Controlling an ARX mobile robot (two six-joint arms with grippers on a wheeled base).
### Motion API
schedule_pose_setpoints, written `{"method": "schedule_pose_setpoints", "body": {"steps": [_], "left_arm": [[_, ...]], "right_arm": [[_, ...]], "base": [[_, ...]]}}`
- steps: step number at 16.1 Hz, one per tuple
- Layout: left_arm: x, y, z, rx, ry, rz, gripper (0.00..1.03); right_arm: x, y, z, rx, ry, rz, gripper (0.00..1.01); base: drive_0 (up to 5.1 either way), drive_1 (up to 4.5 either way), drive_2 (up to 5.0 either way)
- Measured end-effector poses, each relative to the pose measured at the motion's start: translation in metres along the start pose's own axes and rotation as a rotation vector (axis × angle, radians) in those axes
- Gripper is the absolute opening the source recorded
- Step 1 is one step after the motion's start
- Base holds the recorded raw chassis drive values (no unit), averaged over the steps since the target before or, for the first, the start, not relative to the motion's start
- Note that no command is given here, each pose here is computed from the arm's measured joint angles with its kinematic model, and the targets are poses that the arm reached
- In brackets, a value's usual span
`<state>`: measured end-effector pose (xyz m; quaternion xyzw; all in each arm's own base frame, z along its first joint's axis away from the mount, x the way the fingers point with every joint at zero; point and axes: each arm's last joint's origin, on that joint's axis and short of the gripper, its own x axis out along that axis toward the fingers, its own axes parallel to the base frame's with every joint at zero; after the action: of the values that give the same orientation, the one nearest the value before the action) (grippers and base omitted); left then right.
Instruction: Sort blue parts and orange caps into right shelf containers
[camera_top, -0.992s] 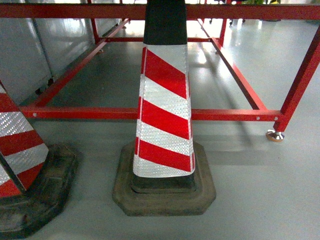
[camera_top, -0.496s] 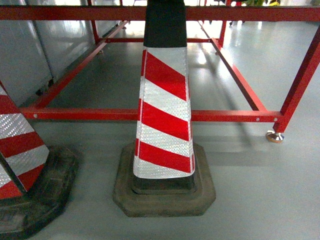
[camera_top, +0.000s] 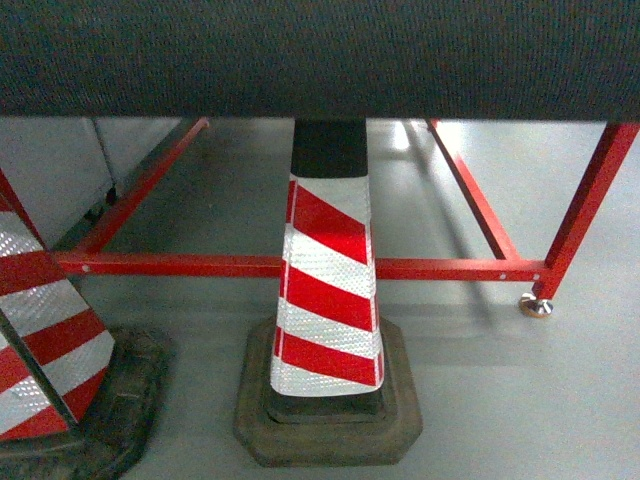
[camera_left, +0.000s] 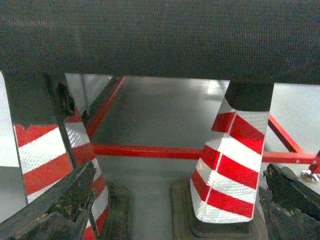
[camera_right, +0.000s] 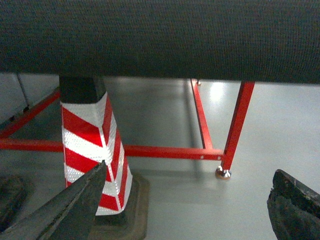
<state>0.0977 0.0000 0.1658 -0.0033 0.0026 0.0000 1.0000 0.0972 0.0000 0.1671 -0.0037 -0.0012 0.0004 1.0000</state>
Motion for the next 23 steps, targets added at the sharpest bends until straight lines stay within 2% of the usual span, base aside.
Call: {"method": "schedule_pose_setpoints", "body": {"steps": [23], "left_arm": [[0.0,0.0,0.0001,0.007,-0.001,0.0,0.98]], "right_arm": [[0.0,0.0,0.0,0.008,0.0,-0.001,0.98]], "base": [[0.0,0.0,0.0]]}}
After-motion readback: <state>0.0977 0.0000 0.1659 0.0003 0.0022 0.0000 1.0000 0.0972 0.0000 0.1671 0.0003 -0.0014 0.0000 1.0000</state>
